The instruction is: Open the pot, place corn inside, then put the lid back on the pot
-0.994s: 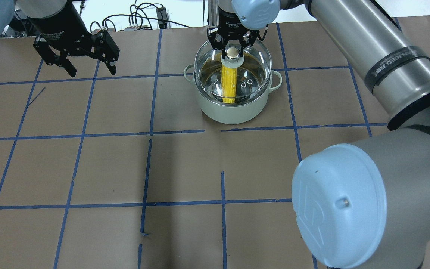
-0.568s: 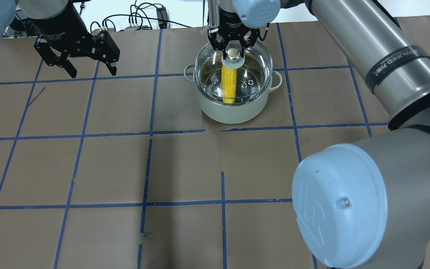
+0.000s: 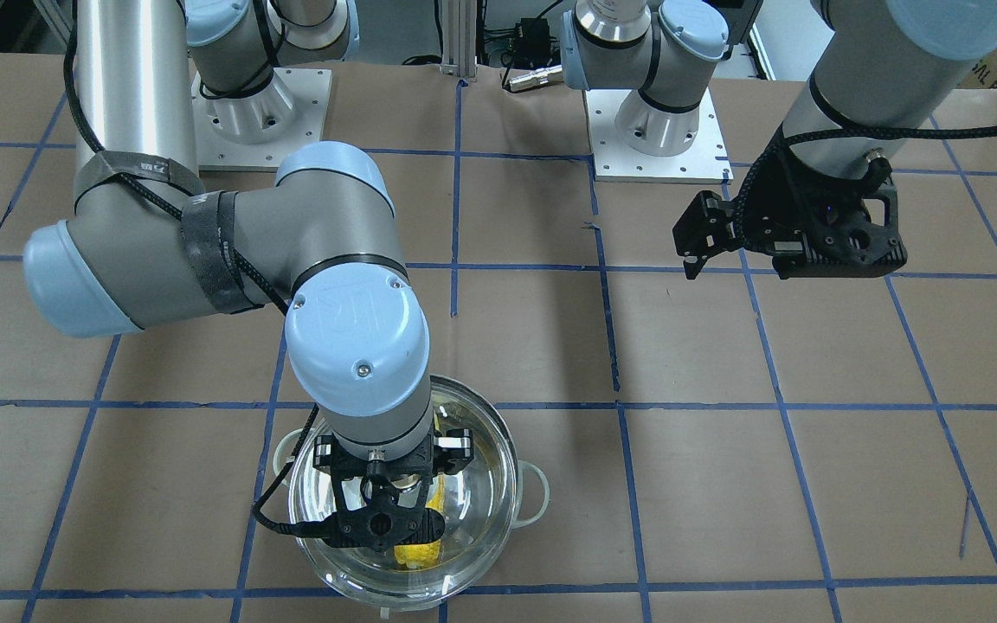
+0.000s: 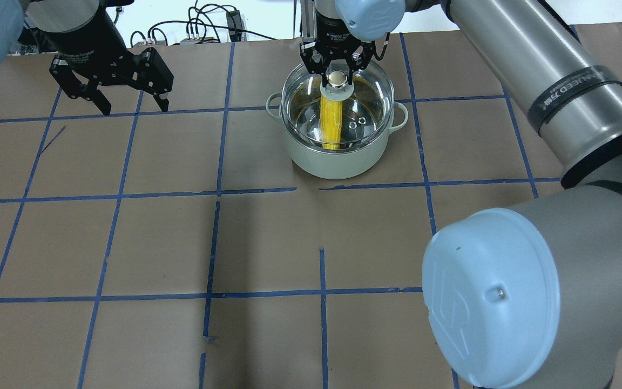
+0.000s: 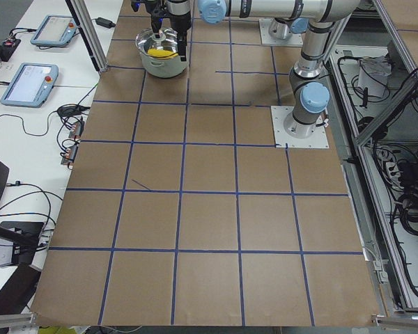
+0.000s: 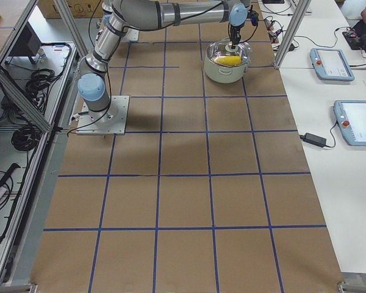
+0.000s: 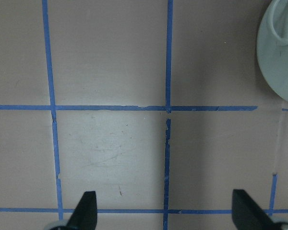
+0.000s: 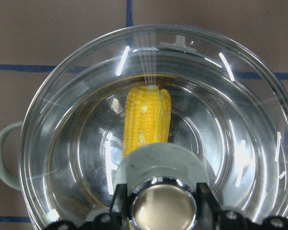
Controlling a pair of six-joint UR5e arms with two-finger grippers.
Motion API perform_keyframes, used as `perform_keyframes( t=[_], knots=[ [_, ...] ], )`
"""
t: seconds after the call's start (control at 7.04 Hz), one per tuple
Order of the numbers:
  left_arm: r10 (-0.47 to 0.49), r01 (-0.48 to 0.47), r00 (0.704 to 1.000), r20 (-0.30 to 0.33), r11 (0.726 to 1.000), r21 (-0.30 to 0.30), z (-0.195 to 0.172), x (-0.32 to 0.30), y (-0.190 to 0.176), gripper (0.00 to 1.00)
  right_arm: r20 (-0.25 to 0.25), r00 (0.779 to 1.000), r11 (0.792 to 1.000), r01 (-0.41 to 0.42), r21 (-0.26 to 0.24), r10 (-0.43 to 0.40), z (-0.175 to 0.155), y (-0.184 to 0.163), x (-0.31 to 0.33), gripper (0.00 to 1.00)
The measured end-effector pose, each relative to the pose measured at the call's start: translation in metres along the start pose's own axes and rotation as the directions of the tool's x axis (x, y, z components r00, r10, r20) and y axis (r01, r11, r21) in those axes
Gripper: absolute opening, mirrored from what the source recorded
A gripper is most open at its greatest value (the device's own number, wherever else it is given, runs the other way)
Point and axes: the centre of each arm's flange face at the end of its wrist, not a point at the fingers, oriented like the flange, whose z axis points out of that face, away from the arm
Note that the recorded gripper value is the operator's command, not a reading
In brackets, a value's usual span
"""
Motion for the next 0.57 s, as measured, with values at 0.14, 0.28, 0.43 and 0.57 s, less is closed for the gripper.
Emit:
perform_keyframes(
  t=[0.14,0.28,0.43,0.57],
  knots=[
    [0.000,0.000,1.000,0.000,1.000,0.003,-0.0015,0.0003,-0.0002,1.00,0.000,1.000,1.000,-0.003,0.000,0.003,0.0000,-0.0001,-0.0001,0.24],
    [0.000,0.000,1.000,0.001,1.000,0.004,-0.0018,0.0005,-0.0001,1.00,0.001,1.000,1.000,-0.008,0.000,0.008,-0.0001,-0.0001,-0.0004,0.24],
    [-0.002,0.002,1.000,0.002,1.000,0.004,-0.0020,0.0007,0.0006,1.00,0.001,1.000,1.000,-0.015,0.000,0.015,-0.0004,0.0001,-0.0008,0.24],
    [-0.004,0.004,1.000,0.004,1.000,0.002,-0.0020,0.0011,0.0016,1.00,0.000,1.000,1.000,-0.019,-0.002,0.019,-0.0008,0.0005,-0.0009,0.24]
  ],
)
